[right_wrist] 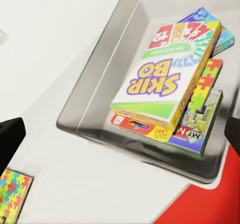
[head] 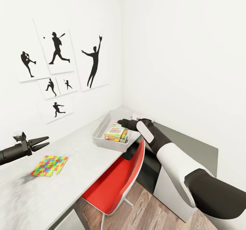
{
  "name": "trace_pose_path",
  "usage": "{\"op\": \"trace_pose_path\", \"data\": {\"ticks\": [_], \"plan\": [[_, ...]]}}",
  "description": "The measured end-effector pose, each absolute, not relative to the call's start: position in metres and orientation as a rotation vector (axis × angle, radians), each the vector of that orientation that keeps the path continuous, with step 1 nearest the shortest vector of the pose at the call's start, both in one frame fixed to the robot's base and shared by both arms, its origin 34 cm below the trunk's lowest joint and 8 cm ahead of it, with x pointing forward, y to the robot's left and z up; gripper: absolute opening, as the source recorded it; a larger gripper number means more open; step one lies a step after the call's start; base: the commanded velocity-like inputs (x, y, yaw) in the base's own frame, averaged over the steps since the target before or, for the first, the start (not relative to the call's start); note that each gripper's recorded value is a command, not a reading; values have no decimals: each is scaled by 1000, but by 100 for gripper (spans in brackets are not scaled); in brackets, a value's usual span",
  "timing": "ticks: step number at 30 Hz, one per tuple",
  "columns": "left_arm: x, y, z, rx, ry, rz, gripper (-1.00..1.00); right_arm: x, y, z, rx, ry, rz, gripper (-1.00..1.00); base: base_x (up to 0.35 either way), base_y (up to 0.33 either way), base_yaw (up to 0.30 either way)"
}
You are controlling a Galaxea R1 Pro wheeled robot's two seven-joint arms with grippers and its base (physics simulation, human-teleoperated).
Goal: Put all the toys in the child's room - the three board games (two on the bed and one on the table), the two jigsaw puzzles on the table, and the tennis ball on the table - inside the toy box on the table in the child's room.
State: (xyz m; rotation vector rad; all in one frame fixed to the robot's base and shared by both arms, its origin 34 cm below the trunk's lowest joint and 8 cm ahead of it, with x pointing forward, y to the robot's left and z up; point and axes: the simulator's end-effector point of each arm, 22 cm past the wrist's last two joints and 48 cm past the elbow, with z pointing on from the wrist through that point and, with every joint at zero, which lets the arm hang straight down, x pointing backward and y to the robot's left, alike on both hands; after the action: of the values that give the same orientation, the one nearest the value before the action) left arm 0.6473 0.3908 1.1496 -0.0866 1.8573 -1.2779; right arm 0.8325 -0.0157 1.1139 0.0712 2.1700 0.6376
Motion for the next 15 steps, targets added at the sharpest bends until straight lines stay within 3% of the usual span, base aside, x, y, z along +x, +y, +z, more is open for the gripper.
{"op": "trace_pose_path", "data": {"ticks": [15], "plan": [[647,391,1149,-87,1858,-1276,100,825,-13,1107,46,2215,641,100,-17,2,0]]}}
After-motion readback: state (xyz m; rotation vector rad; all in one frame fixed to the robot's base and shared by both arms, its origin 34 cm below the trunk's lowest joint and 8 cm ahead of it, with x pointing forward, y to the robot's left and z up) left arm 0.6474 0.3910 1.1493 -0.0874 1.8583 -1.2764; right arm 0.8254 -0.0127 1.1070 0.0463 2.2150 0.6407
